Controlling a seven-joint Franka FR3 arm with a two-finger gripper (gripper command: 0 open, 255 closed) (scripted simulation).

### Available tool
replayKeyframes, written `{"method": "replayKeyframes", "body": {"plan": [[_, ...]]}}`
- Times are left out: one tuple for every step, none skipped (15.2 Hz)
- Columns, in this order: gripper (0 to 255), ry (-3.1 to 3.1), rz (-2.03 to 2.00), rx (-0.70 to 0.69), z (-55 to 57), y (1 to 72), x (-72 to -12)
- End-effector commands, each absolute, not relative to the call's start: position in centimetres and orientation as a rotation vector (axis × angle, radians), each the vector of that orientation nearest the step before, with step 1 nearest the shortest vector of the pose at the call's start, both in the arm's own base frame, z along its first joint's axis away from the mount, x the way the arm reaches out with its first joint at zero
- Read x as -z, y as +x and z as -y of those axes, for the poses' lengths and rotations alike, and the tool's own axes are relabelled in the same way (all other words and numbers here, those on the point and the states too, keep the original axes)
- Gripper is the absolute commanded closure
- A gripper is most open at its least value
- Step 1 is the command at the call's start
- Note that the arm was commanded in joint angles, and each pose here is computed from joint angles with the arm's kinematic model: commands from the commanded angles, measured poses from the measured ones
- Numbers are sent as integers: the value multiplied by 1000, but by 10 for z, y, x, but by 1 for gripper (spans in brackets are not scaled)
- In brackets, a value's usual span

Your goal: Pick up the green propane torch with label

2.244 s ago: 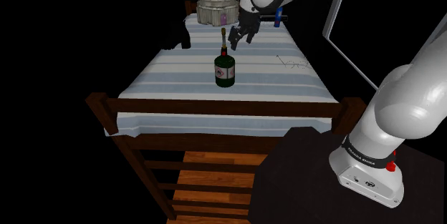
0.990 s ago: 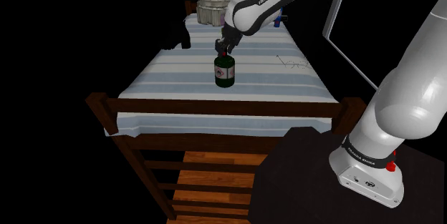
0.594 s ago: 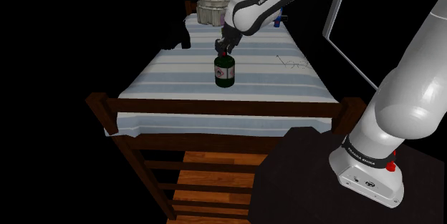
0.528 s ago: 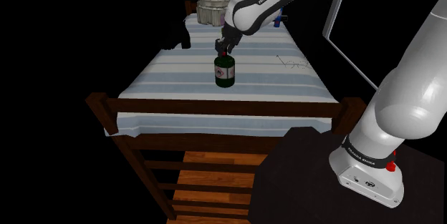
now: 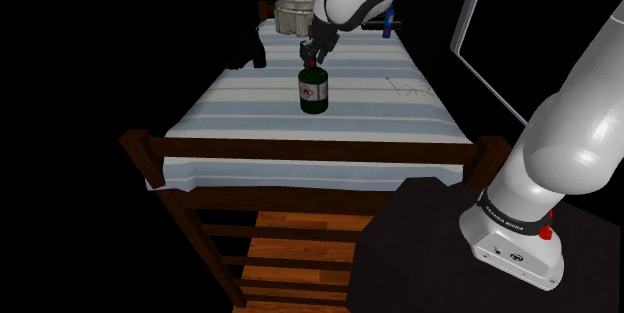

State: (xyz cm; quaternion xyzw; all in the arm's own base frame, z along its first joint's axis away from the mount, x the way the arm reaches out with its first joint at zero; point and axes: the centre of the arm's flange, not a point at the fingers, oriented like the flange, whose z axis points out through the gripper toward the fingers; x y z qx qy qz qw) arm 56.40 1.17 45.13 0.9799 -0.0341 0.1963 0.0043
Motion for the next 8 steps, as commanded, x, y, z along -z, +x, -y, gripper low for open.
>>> {"method": "replayKeyframes", "body": {"plan": [[255,3070,107,-618,-12,564,-463],[255,3070,107,-618,-12,564,-468],[255,3070,107,-618,-12,564,-474],[255,3070,107,-618,-12,564,-479],[255,3070,107,-618,-12,564,-484],[255,3070,107,-618,-12,564,-490],[255,3070,107,-618,-12,564,-490],[255,3070,107,-618,-12,564,-490]]}}
